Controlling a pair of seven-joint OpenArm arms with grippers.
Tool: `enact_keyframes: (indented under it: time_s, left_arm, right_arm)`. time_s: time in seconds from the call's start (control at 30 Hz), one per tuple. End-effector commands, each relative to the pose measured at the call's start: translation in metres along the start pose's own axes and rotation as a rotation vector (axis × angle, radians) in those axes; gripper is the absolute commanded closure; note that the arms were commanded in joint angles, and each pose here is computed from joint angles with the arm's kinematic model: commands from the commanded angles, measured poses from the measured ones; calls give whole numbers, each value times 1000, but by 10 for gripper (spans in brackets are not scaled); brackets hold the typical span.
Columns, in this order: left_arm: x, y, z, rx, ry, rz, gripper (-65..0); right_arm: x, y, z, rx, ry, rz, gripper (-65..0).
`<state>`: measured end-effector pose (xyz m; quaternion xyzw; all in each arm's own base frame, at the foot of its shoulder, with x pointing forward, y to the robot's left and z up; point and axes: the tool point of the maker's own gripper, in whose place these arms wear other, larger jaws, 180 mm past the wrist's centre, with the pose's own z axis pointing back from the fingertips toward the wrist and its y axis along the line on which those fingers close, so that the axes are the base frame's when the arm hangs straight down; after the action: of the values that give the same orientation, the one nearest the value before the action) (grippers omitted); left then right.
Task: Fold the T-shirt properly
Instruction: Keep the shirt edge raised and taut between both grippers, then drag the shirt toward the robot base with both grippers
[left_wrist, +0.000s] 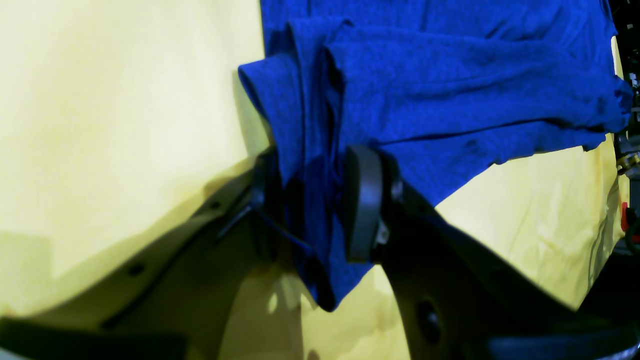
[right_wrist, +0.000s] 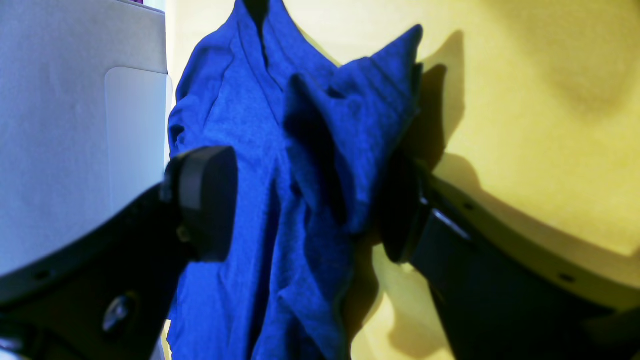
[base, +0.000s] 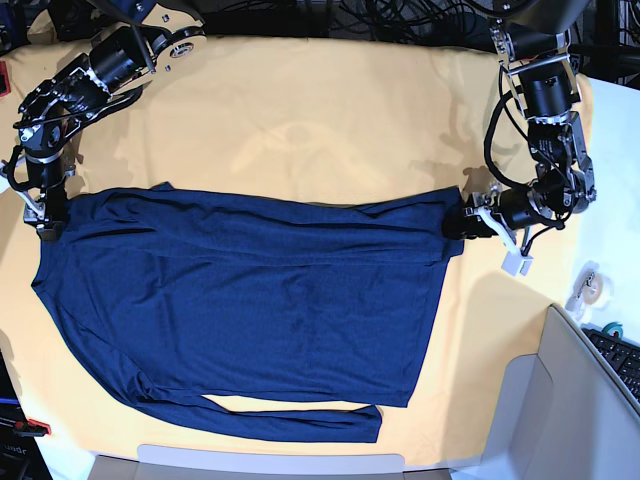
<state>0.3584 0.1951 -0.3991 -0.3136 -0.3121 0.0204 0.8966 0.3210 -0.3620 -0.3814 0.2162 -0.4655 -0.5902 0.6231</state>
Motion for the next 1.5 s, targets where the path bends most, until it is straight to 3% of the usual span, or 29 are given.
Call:
enact_keyframes:
  time_s: [0.0, 0.07, 0.1, 0.23, 0.27, 0.93, 1.07, 1.2, 1.27, 1.33, 1.47]
  left_arm:
    - [18, -2, 6, -1, -42, -21, -200]
    - [18, -2, 6, 0, -42, -20, -200]
    - [19, -2, 6, 0, -41, -21, -201]
    - [12, -1, 6, 1, 2, -19, -202]
    - [10, -2, 6, -1, 13, -19, -202]
    - [13, -22, -11, -45, 13, -27, -219]
    - [8, -32, -21, -61, 38, -63, -174]
    - [-12, -28, -31, -67, 76, -28, -161]
    - [-18, -25, -34, -68, 83, -2, -108]
    - [-21, -23, -35, -68, 88, 8, 0]
    - [-15, -24, -29, -62, 79, -19, -3]
  right_arm:
    - [-44, -1, -6, -15, 148, -73, -418]
    - [-49, 6, -8, -3, 163, -58, -384]
    - [-51, 9, -9, 3, 169, -54, -334]
    - [-54, 12, -11, 7, 176, -39, -40]
    - [-56, 13, -11, 9, 181, -33, 0]
    - [-62, 13, -11, 6, 200, -17, 0]
    - [-63, 7, -9, -6, 204, -15, 0]
    - [-63, 5, -8, -9, 205, -15, 0]
    - [-62, 1, -6, -16, 204, -12, 0]
    - [-59, 1, -6, -15, 200, -7, 0]
    - [-53, -3, 3, -20, 197, 20, 0]
